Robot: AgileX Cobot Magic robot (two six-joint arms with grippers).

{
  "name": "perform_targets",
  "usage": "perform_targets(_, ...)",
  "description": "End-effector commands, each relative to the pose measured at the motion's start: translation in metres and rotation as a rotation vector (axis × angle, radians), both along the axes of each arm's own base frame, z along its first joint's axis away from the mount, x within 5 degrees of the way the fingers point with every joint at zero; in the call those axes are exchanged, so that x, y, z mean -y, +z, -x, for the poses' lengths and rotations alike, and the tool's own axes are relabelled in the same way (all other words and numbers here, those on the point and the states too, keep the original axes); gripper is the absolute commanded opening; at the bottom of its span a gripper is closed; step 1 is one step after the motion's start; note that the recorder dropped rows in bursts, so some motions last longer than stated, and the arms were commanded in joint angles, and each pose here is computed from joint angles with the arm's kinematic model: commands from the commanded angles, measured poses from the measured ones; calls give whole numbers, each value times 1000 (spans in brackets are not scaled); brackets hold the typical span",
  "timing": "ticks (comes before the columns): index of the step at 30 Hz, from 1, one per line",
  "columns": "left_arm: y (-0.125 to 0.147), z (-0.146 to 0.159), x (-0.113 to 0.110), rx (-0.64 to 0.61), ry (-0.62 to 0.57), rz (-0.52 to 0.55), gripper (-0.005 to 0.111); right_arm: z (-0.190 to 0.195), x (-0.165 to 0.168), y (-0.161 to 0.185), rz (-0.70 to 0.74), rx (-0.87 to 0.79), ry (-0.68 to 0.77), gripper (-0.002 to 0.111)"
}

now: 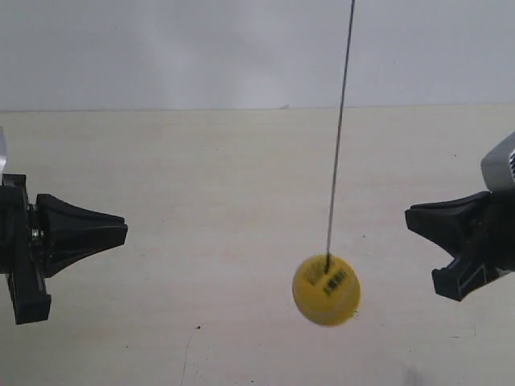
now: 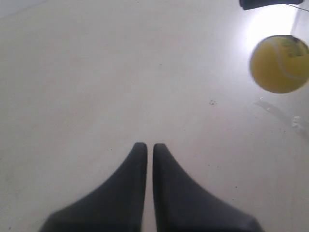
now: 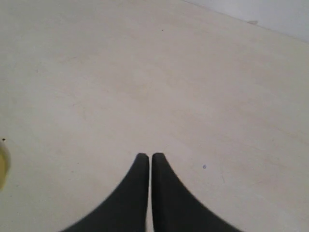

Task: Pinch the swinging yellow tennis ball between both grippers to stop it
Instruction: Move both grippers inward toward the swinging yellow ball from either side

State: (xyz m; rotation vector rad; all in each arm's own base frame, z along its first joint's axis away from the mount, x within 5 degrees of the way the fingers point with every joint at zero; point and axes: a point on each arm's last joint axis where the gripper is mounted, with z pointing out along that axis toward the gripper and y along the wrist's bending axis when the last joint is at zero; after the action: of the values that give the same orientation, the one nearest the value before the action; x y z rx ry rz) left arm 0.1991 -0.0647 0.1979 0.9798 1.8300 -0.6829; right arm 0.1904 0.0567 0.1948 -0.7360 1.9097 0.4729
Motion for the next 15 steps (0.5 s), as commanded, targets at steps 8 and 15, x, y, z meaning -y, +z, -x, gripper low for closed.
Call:
perform_targets(8, 8, 6, 11, 41, -215, 106, 5, 2, -12, -14, -13, -24, 204, 0)
perform_targets(15, 10, 9, 14, 55, -266, 146, 5, 8, -16, -13, -35, -24, 286, 0)
